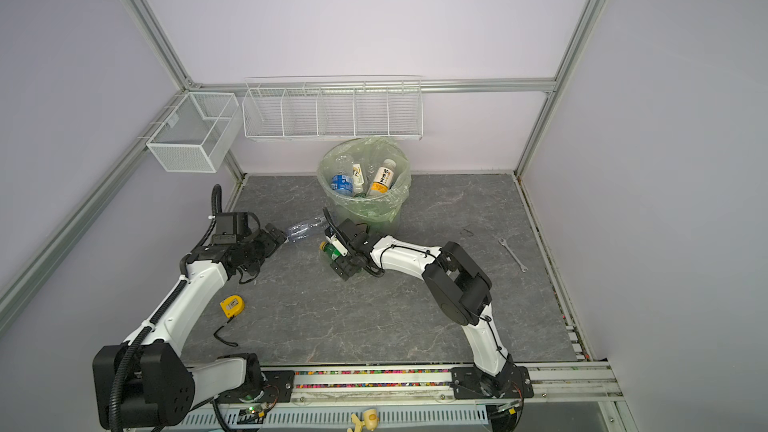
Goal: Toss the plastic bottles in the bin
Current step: 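Close the right gripper around the green soda bottle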
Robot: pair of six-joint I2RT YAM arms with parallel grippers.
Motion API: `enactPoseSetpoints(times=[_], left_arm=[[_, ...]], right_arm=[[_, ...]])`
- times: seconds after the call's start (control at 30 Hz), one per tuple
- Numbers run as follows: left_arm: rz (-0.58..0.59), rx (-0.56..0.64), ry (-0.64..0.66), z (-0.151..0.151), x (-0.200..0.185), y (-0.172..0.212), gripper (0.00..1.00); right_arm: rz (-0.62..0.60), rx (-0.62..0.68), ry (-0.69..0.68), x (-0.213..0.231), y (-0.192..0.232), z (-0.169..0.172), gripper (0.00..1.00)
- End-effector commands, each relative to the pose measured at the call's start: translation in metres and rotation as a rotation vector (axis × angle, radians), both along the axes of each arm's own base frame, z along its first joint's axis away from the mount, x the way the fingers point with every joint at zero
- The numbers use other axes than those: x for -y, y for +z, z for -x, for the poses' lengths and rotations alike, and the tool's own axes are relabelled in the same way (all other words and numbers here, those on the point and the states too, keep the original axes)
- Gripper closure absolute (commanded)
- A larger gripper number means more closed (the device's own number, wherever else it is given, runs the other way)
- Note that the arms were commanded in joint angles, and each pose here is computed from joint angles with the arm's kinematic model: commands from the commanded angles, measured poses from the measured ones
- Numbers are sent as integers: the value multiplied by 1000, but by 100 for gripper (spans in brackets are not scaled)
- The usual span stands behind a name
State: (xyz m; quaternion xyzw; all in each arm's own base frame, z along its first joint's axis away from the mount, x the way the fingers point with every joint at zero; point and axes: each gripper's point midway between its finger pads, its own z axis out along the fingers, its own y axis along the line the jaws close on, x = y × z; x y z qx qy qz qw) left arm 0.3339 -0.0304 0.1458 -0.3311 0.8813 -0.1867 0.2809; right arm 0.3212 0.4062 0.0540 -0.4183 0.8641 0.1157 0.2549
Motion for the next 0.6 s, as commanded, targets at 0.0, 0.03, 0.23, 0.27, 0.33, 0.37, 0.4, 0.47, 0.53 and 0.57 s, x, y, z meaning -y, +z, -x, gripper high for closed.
enactPoseSetpoints(times=[0.0, 0.03, 0.23, 0.27, 0.33, 0.37, 0.4, 0.47, 0.53, 0.57], left_arm=[[-11, -3, 29, 3, -7, -3, 1], [-11, -4, 30, 3, -7, -3, 1], [-13, 1, 35, 4, -8, -2, 1], [-14, 4, 34, 3, -8, -1, 1], [-13, 7, 37, 3, -8, 0, 1], [-13, 8, 38, 2, -8, 0, 1], [-14, 8, 37, 2, -8, 0, 0], [-18, 7, 38, 2, -9, 0, 0], [-21, 6, 37, 2, -10, 0, 1], [-22, 5, 37, 3, -10, -1, 0]], right_arm=[[2, 7, 25, -7, -2, -1, 10], [1, 1, 24, -7, -4, -1, 10], [-17, -17, 19, -9, -9, 1, 4], [-20, -17, 22, -9, -9, 1, 2], [-21, -19, 28, -11, -10, 2, 2], [-23, -21, 29, -12, -11, 2, 6], [-23, -23, 29, -13, -12, 1, 10], [-22, -28, 26, -14, -15, 0, 16], [-22, -33, 17, -15, -18, -1, 20], [-24, -34, 13, -17, -20, -2, 20]])
